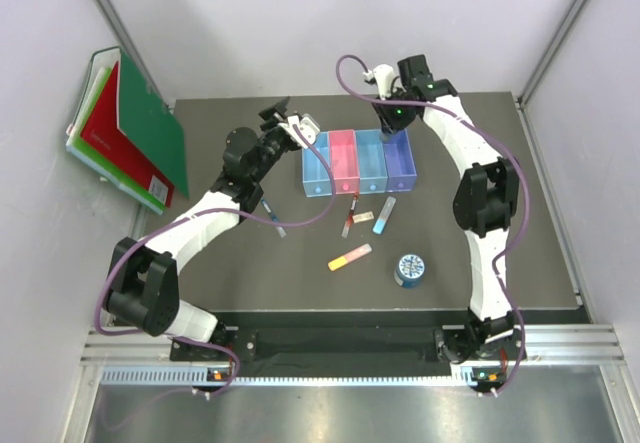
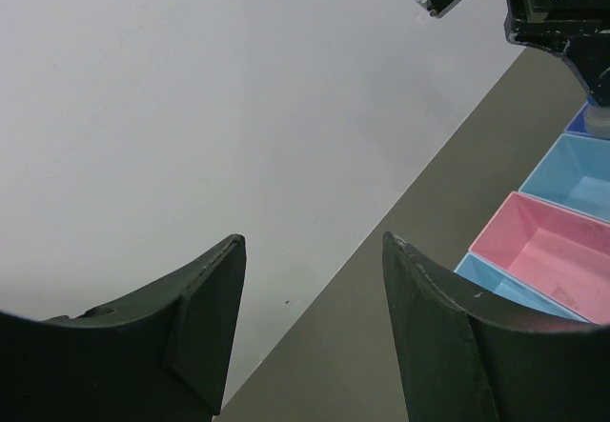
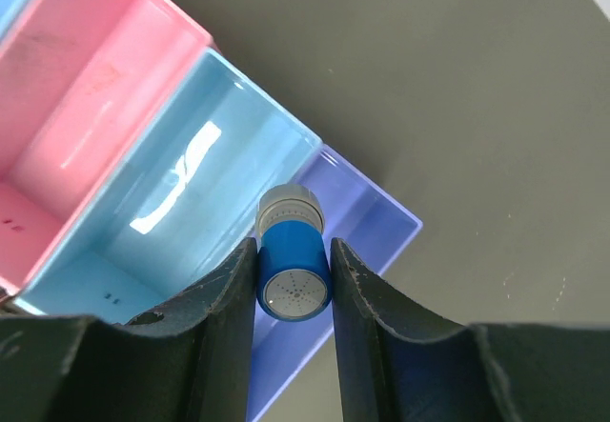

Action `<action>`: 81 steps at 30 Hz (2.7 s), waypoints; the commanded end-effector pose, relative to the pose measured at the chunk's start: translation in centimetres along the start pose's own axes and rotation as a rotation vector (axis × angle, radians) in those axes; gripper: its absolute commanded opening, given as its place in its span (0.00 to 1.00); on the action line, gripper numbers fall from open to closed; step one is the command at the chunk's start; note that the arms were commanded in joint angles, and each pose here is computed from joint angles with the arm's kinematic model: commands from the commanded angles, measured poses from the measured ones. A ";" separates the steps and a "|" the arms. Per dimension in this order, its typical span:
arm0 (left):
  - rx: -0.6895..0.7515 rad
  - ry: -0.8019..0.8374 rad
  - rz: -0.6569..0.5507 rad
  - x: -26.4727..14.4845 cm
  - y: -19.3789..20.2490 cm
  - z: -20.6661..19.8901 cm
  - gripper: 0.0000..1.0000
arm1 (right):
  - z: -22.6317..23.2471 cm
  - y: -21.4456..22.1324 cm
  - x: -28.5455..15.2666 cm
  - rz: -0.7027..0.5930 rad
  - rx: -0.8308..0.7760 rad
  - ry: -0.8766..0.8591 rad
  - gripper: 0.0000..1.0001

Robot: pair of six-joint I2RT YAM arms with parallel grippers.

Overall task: Sort the stationery into containers
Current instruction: Place the stationery in the storage box.

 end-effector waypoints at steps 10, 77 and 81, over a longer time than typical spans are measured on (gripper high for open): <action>-0.011 -0.045 -0.036 0.0 -0.9 1.2 0.64 | -2.7 0.8 0.4 -0.015 0.025 0.046 0.00; -0.004 -0.004 -0.056 0.6 -0.7 0.1 0.65 | -2.5 -1.5 -3.6 -0.093 -0.017 0.051 0.64; -0.002 0.010 -0.044 0.1 -0.4 -0.3 0.65 | -1.7 -1.0 -6.3 -0.083 -0.084 0.037 0.68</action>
Point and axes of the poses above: each gripper's point midway between its finger pads, its own x axis out along the fingers, its own z axis along the line the jaws close on, y = z × x, the point moved 2 cm from there along -x, back along the fingers, and after that the axes turned 10 degrees about x, right-handed, at the moved point
